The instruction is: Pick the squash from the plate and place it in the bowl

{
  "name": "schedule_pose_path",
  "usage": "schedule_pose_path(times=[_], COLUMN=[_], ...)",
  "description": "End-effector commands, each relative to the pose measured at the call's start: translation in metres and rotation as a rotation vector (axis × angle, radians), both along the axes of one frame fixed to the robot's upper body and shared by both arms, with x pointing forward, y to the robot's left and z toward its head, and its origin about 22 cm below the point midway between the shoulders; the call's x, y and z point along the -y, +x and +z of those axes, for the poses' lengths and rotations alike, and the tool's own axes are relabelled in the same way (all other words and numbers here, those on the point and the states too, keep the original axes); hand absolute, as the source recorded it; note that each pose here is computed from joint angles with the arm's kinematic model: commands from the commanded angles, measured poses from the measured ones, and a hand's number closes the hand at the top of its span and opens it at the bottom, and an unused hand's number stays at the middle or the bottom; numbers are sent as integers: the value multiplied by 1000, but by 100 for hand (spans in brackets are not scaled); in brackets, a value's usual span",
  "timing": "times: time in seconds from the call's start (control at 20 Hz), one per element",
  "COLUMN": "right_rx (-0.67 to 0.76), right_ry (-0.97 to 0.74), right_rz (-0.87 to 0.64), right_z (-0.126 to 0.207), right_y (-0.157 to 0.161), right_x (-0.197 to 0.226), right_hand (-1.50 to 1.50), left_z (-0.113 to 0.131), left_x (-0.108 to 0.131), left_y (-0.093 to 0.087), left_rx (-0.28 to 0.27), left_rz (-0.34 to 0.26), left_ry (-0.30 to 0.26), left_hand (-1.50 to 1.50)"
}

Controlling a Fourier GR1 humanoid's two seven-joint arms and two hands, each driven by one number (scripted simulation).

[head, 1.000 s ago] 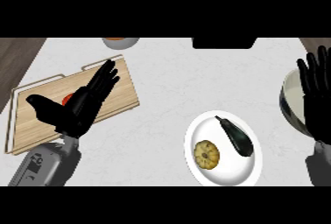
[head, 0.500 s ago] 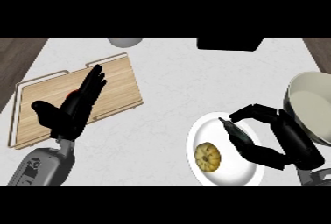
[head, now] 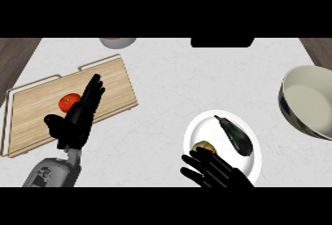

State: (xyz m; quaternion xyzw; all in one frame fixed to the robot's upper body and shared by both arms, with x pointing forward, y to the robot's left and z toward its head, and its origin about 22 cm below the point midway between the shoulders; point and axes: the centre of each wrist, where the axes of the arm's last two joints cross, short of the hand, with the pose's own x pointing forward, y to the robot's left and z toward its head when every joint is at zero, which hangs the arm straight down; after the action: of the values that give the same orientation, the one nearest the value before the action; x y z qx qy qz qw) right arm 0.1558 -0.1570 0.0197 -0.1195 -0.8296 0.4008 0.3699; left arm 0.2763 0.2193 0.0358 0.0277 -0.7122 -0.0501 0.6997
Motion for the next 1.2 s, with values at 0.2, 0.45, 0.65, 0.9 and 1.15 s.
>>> schedule_pose_path(times=[0.2,0.45,0.65,0.9,1.15], right_rx=[83,-69,-166,-265,-310], right_ry=[-186,-298,-433,-512,-567], right_rz=[-218,-279,-354,-411,-416], right_z=[37,67,58,50,29], right_y=[-31,-32,-20,-18,-17], right_x=[-34,-55,-69,-88,-55], right_hand=[-150,-150,-150,-150,-150], left_z=[-10,-9,-7,-7,-9], left_x=[-5,-13,3,4,-1], left_y=[2,0,-6,-2,-9], left_rx=[-13,1,21,5,6], left_rz=[31,10,8,16,0], left_ry=[9,-6,-1,7,7], left_hand=[0,0,0,0,0])
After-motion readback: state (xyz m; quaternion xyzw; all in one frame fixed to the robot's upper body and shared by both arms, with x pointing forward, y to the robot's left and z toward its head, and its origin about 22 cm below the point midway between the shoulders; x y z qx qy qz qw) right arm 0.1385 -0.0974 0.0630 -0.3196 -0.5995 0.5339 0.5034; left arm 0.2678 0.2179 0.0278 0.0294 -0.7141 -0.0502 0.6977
